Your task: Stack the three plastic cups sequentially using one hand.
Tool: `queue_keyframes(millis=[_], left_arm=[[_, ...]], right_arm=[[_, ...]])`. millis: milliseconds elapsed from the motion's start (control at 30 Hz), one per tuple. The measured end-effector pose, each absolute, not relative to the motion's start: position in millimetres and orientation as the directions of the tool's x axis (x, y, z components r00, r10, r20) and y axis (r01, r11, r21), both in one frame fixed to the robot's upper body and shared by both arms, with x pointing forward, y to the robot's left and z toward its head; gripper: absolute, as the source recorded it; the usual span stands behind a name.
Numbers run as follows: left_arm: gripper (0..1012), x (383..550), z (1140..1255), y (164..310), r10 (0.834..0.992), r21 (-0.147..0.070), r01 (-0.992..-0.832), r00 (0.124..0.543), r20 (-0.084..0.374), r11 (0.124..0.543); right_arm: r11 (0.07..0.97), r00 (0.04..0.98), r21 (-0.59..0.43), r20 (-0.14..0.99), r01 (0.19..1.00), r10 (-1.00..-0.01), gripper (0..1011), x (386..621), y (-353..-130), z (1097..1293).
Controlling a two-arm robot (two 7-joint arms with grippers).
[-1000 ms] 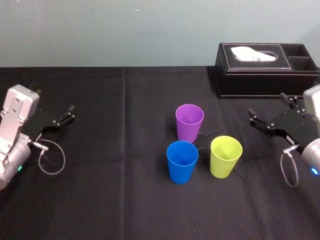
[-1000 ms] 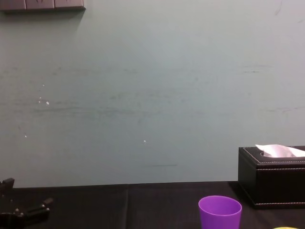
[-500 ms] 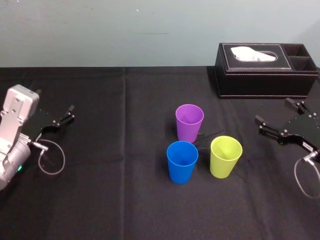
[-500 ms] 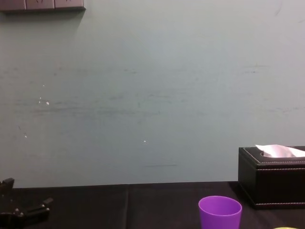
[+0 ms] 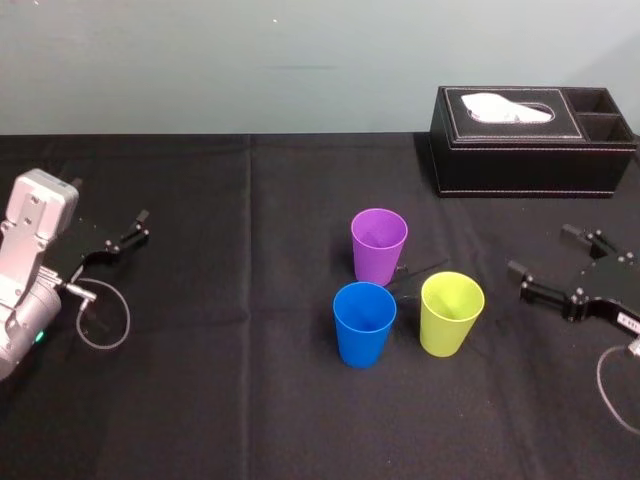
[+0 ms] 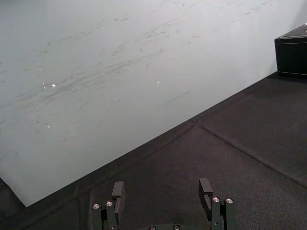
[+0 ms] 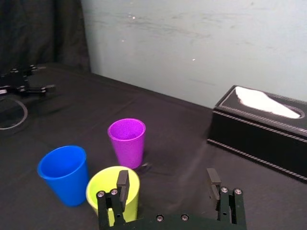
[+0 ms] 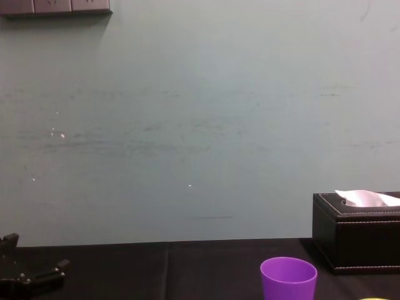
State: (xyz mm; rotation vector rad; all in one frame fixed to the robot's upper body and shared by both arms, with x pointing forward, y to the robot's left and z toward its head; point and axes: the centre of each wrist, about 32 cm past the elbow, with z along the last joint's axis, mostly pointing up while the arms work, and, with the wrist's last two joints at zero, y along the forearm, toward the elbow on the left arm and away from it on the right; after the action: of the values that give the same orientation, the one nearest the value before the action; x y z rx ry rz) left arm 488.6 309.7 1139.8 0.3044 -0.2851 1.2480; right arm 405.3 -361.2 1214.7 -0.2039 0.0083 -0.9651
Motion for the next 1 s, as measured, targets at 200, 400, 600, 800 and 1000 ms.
queue_keyframes(millis=[200, 400, 600, 800, 1000], left_arm=[[1011, 488.6, 1139.8, 309.7, 0.88, 0.07, -0.955, 0.292, 0.374, 0.287], [1011, 488.6, 1139.8, 309.7, 0.88, 0.07, -0.955, 0.292, 0.374, 0.287], [1011, 488.6, 1139.8, 309.7, 0.88, 0.07, -0.955, 0.292, 0.374, 0.287], [1011, 488.6, 1139.8, 309.7, 0.88, 0.07, -0.955, 0.292, 0.374, 0.287], [1012, 488.6, 1139.8, 309.7, 0.88, 0.07, -0.955, 0.292, 0.374, 0.287]], right_arm=[[0.577, 0.6, -0.204, 0.078, 0.791, -0.796, 1003, 399, -358, 1210.9], [0.588, 0.619, -0.234, 0.09, 0.775, -0.78, 1003, 396, -353, 1206.7], [0.598, 0.639, -0.269, 0.094, 0.755, -0.764, 1003, 395, -348, 1201.4], [0.613, 0.654, -0.29, 0.063, 0.735, -0.754, 1003, 398, -347, 1193.9], [0.626, 0.668, -0.305, 0.047, 0.717, -0.742, 1003, 399, -344, 1187.4]])
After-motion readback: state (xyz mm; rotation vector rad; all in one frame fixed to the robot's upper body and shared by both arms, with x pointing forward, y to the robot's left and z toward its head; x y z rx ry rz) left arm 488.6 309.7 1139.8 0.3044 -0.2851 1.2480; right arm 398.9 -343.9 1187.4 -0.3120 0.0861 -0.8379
